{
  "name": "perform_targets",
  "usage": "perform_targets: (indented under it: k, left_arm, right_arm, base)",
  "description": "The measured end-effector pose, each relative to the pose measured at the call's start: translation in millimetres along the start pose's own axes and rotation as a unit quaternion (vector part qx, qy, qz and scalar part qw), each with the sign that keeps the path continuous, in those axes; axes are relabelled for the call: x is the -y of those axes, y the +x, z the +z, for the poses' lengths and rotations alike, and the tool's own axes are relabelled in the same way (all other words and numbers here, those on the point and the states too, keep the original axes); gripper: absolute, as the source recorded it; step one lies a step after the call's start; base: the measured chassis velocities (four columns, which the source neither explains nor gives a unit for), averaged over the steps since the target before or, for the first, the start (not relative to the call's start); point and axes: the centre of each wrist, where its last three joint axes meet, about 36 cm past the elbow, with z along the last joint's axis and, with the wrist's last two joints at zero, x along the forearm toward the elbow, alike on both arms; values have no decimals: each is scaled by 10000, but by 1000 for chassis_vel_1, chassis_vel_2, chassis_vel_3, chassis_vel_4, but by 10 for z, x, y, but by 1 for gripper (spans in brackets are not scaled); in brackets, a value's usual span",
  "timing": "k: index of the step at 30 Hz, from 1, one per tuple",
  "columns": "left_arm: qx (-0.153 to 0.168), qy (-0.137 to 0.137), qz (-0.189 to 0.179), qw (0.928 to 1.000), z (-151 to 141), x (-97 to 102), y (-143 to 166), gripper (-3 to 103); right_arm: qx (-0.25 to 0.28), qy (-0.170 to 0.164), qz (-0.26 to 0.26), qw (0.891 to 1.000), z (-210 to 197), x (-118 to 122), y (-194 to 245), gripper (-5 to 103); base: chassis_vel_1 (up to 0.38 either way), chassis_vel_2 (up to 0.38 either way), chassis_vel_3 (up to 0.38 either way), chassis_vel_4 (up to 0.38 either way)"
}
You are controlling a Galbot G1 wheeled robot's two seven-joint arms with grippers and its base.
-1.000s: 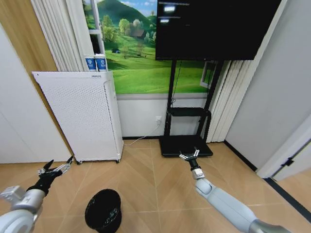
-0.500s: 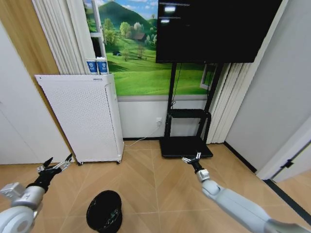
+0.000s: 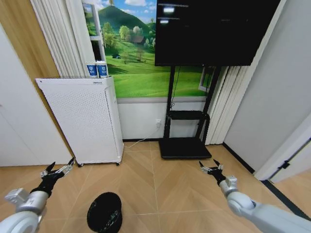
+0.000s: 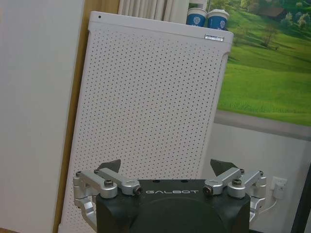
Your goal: Pick up the trash bin and place the garbage on the floor into it.
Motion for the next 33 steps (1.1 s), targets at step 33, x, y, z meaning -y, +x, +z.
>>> perform_targets:
  k: [33]
  left_arm:
    - [-104, -30, 46, 9999, 258, 92, 209, 100]
  right_arm:
    - [81, 360, 166, 9992, 229, 103, 577, 100]
  base:
    - [0, 0, 0, 0]
